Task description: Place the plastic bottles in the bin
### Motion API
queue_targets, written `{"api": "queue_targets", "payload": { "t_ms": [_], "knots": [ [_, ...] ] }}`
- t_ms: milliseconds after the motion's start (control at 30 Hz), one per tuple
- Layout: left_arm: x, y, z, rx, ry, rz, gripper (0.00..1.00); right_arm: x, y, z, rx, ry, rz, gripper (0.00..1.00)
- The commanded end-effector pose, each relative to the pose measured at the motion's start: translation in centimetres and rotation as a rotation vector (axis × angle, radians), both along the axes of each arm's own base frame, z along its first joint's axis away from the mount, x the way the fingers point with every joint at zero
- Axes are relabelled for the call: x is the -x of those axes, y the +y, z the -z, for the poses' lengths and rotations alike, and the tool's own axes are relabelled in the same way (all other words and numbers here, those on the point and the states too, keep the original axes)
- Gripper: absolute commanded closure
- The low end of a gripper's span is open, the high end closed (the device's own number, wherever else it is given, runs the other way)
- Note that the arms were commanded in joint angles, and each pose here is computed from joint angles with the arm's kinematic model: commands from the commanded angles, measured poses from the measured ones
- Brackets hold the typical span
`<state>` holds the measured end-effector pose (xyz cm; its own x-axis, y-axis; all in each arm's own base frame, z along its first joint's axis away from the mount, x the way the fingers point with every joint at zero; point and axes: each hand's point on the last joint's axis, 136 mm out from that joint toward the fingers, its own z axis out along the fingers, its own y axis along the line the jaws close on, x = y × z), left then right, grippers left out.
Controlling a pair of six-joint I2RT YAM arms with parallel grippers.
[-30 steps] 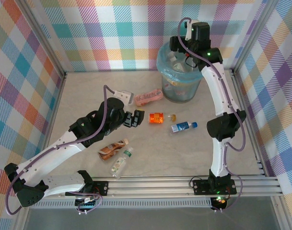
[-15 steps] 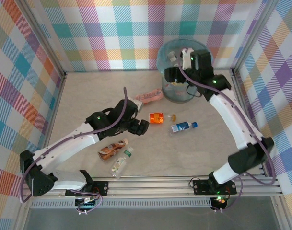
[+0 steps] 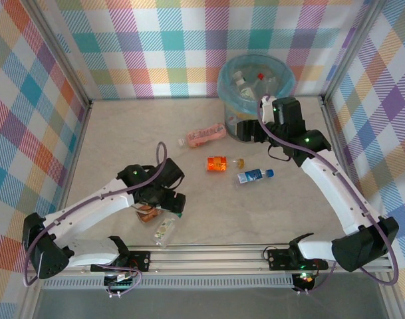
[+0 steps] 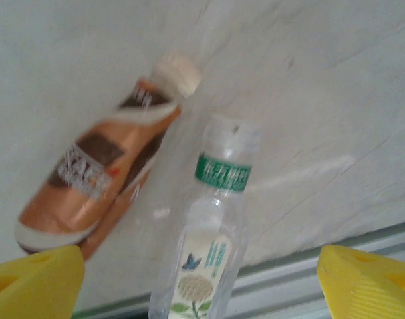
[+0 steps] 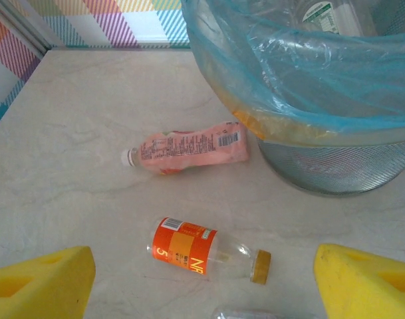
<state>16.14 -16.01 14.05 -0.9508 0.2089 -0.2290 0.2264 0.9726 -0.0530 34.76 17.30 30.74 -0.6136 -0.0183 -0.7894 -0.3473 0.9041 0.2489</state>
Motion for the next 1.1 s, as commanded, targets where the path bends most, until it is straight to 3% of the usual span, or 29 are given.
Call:
{"api": "queue_targets", "payload": {
  "t_ms": [0,333,600,700,867,1067],
  "knots": [
    [2.7,1.0,1.9,0.016,0.11,-0.14,0.1,-0.4,1.0,-0.6,-0.042,-0.01,-0.031,0.14],
    [5.2,1.1,6.9,-0.071,0.217,-0.121,0.12,0.0,1.2,-0.1,-0.049,0.013,-0.042,0.14],
    [6.5,-0.1,9.4,-0.078,0.288,-0.075,0.18,0.3,0.5,-0.6,-0.028,-0.012,-0.028,0.14],
    [6.6,0.0,10.1,-0.096,0.296,-0.06,0.26,0.3,0.7,-0.7,-0.038,-0.006,-0.031,0.14],
    [6.4,0.4,9.9,-0.131,0.282,-0.015,0.36,0.4,0.6,-1.2,-0.045,-0.005,-0.028,0.14],
    [5.6,-0.8,6.8,-0.056,0.223,0.025,0.43,0.6,0.1,-2.3,-0.03,-0.036,-0.016,0.14]
  ]
}}
